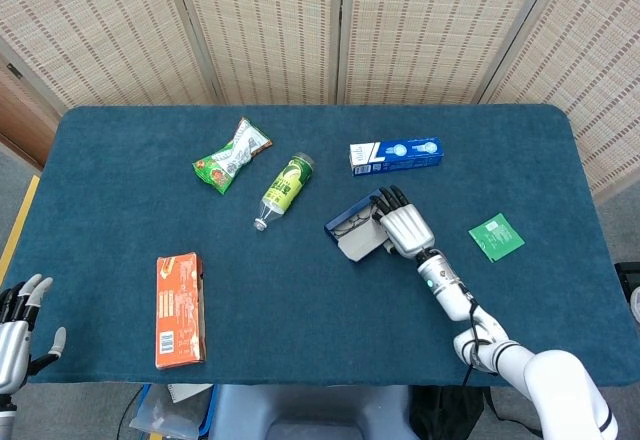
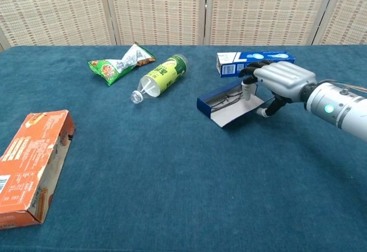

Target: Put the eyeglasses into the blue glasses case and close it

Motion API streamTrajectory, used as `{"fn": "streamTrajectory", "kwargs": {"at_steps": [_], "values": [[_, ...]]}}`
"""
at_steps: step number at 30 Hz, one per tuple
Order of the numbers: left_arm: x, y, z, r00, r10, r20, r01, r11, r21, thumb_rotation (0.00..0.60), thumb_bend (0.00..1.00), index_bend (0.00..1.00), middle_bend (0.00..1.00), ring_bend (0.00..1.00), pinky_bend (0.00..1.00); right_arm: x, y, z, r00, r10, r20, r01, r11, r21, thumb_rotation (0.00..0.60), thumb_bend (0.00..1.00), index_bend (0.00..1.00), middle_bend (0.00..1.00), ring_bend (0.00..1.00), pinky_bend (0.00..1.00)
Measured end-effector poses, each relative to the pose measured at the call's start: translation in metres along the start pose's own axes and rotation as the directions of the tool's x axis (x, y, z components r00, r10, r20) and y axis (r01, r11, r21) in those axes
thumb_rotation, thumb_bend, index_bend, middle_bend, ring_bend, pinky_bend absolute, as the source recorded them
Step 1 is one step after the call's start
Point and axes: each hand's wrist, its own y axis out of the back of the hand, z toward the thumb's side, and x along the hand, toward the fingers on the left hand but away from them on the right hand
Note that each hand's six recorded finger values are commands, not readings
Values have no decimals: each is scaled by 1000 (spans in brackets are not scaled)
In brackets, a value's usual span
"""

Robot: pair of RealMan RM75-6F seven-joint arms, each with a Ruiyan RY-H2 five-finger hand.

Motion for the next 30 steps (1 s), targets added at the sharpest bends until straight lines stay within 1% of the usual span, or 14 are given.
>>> {"fn": "streamTrajectory", "kwargs": {"at_steps": [11, 22, 30], "values": [[1, 1, 2, 1000, 1, 4, -1, 1000, 1, 600, 425, 82, 0, 0, 0, 2, 4, -6, 1000, -15, 3, 15, 1000, -1, 600, 325, 508, 180, 0, 0], [1, 0, 3, 1000, -2, 5, 2, 1000, 3, 600, 425, 82, 0, 0, 0, 3, 3, -8, 1000, -7, 3, 7, 1000, 5, 600, 390, 579, 221, 0, 0], [1, 0, 1, 1000, 0, 2, 0, 1000, 1, 600, 424, 82, 0, 0, 0, 11, 3, -6, 1000, -16, -20, 16, 1000, 6, 600, 423, 612, 246, 0, 0]]}}
